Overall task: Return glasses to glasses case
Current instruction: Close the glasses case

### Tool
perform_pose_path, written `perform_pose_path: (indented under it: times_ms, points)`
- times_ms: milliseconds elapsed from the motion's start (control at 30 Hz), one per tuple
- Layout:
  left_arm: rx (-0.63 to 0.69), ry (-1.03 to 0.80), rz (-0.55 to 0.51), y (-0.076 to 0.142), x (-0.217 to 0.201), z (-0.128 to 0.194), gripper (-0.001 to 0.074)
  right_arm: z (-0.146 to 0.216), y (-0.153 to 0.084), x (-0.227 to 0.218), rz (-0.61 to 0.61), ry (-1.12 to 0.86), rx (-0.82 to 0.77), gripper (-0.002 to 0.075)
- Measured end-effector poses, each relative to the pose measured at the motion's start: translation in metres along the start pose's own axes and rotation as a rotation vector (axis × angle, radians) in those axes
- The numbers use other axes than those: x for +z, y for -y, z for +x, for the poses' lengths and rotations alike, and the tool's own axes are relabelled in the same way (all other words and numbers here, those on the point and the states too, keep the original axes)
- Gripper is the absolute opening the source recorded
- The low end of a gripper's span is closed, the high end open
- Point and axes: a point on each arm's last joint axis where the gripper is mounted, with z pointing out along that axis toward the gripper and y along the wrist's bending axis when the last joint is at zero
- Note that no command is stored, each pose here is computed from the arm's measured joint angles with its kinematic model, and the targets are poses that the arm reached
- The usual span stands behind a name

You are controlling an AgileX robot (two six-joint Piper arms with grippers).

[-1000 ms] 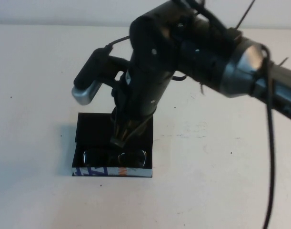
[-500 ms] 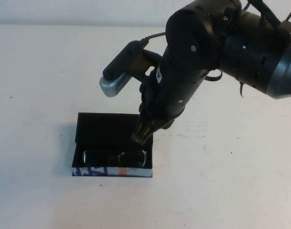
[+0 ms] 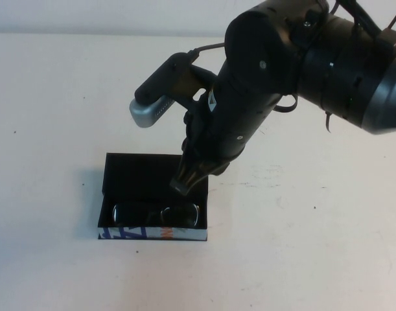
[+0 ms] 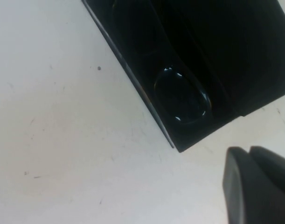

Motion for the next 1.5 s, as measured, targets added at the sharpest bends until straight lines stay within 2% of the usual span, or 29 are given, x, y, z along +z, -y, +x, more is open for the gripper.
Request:
perform_pose_path:
  times_ms: [67, 167, 300, 433, 633, 733, 800, 900, 1067, 1500]
  points:
    - [-0.132, 0.056, 0.018, 0.001, 0.0, -0.005, -0.0004, 0.0, 0.0, 0.0, 0.001, 0.002, 0.013, -0.0011]
    - [-0.216, 0.119, 0.033, 0.002, -0.001, -0.011, -0.0004, 0.001, 0.005, 0.0, 0.003, 0.004, 0.046, -0.0011]
    - [-0.314, 0.005, 0.025, 0.006, -0.001, -0.012, -0.0004, 0.004, 0.024, -0.001, 0.021, 0.029, 0.137, -0.0011]
    - [-0.264, -0.216, -0.005, 0.017, 0.006, -0.024, -0.0004, 0.005, 0.043, -0.003, 0.015, 0.078, 0.228, -0.0011]
    - [-0.108, -0.69, -0.043, 0.032, 0.036, -0.036, -0.0004, 0.008, 0.056, -0.005, -0.022, 0.107, 0.298, -0.0011]
    - [-0.049, -0.884, 0.029, 0.041, 0.056, -0.035, -0.0004, 0.009, 0.056, -0.005, -0.026, 0.102, 0.3, -0.0011]
    - [-0.049, -0.962, 0.127, 0.049, 0.071, -0.032, -0.0004, 0.009, 0.055, -0.005, -0.031, 0.097, 0.302, -0.0011]
    - [-0.076, -1.017, 0.252, 0.057, 0.09, -0.022, -0.0004, 0.009, 0.056, 0.001, -0.037, 0.083, 0.305, -0.0011]
    - [-0.12, -1.037, 0.368, 0.06, 0.118, -0.002, -0.0004, -0.003, 0.061, 0.016, -0.06, 0.085, 0.317, -0.0011]
    - [-0.196, -1.036, 0.436, 0.047, 0.171, 0.057, -0.0004, -0.023, 0.118, 0.048, -0.161, 0.144, 0.448, -0.0011]
